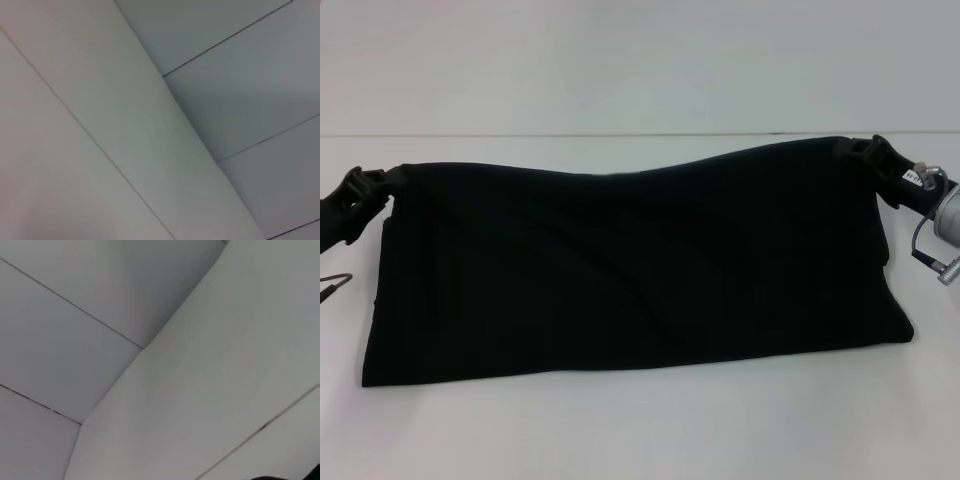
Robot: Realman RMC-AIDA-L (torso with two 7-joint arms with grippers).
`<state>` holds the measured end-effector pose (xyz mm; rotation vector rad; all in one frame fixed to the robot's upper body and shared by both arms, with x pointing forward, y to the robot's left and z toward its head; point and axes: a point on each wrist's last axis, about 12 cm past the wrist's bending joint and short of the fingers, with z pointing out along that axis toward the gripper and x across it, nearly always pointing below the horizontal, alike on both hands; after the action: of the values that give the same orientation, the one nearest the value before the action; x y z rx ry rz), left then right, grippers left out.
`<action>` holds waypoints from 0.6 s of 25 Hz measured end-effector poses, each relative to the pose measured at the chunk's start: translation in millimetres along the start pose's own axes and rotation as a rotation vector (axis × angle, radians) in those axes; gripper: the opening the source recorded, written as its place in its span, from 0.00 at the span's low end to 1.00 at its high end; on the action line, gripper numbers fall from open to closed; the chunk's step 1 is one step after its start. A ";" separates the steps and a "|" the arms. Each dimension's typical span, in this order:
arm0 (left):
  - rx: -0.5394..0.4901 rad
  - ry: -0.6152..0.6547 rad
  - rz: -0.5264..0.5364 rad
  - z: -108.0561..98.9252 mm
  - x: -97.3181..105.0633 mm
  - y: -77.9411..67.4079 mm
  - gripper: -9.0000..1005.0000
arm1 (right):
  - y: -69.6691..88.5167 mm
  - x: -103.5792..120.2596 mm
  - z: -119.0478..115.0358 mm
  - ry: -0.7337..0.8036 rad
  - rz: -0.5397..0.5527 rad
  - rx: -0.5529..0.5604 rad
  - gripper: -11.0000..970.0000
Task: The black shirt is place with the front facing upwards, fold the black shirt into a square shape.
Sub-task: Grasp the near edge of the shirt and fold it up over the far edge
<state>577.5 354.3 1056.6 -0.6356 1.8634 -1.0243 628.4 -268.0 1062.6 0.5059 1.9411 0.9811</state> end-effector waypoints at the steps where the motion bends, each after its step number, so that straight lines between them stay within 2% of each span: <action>1: -0.005 -0.001 0.005 0.9 1.0 0.3 0.13 | 0.0 1.0 1.0 0.001 -0.005 0.006 0.12; 6: -0.026 -0.009 0.005 5.1 5.1 0.9 0.14 | 0.0 0.7 4.9 -0.008 -0.041 0.034 0.12; 12: -0.037 -0.036 0.025 11.6 12.0 -0.4 0.14 | 5.2 -5.3 9.1 -0.043 -0.150 0.032 0.12; 15: -0.037 -0.040 0.039 14.7 13.8 -2.1 0.14 | 6.6 -6.9 11.9 -0.053 -0.169 0.045 0.26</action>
<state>583.9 337.0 1048.2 -0.6346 1.8567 -0.9468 641.9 -263.4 1067.9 0.3829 1.9275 0.8102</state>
